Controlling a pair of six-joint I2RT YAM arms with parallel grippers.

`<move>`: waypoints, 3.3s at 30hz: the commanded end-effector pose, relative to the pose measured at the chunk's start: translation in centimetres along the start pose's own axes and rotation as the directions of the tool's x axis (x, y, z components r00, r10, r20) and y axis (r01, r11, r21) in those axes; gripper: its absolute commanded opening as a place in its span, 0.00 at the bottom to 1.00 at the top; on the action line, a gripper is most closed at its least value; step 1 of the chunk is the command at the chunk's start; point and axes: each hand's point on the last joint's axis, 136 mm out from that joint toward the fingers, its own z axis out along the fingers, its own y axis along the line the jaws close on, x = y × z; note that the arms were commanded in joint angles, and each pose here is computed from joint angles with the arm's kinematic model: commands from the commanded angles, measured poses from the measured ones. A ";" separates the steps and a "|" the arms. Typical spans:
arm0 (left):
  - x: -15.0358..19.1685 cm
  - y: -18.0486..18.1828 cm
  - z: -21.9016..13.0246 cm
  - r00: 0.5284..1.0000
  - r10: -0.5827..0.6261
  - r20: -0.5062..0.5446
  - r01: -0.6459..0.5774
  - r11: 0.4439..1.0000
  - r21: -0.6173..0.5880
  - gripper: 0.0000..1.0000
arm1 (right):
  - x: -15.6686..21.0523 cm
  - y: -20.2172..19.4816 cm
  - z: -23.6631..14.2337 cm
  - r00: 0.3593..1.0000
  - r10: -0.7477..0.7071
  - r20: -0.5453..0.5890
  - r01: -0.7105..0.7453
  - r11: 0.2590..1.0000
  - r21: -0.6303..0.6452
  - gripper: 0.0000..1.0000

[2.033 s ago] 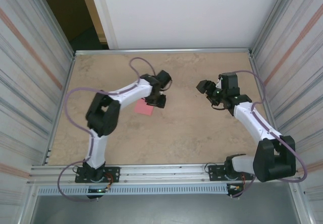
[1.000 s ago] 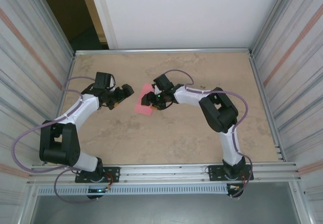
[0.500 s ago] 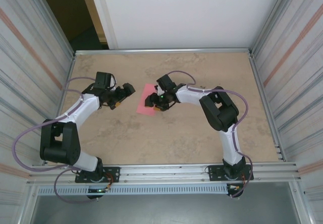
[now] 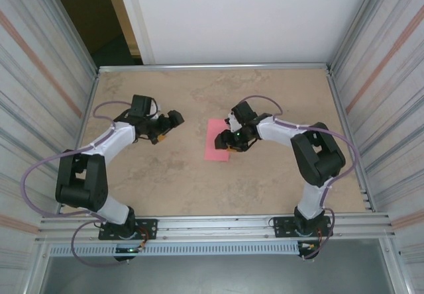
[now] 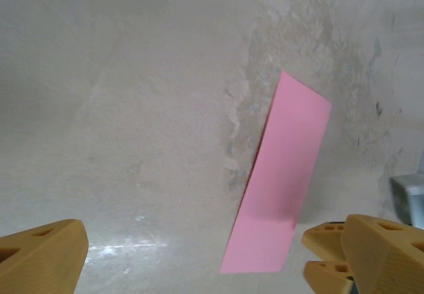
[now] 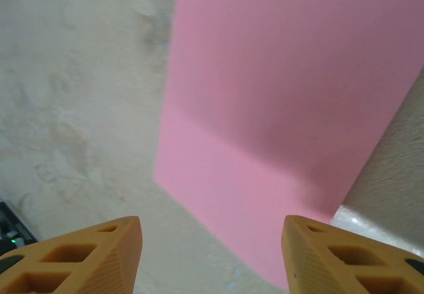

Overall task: Fold a paper plane with a square sheet of paper (pick it up from the middle)
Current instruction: Move the paper to the center of the table, then third fold the triangle at the center of the table.

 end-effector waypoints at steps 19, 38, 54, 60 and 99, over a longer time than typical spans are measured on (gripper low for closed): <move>7.1 -5.0 5.3 0.967 0.089 -0.240 -0.057 0.989 0.135 0.93 | -2.1 -3.1 3.3 0.964 0.260 0.054 -0.261 0.965 0.013 0.48; 9.7 -4.5 8.1 0.925 0.130 -0.356 -0.094 0.989 0.116 0.49 | -0.6 -5.8 4.1 0.960 0.279 0.012 -0.279 0.958 0.067 0.44; 9.6 -4.4 9.5 0.907 0.165 -0.388 -0.129 0.985 0.116 0.42 | -0.4 -5.9 4.3 0.959 0.282 0.005 -0.281 0.957 0.066 0.43; 9.8 -4.0 10.0 0.902 0.160 -0.400 -0.128 0.986 0.107 0.43 | -0.3 -5.8 4.3 0.959 0.284 0.001 -0.283 0.957 0.066 0.43; 7.6 -5.6 11.3 0.915 0.113 -0.388 -0.046 0.983 0.177 0.26 | -0.6 -5.3 3.9 0.961 0.276 0.013 -0.277 0.960 0.035 0.42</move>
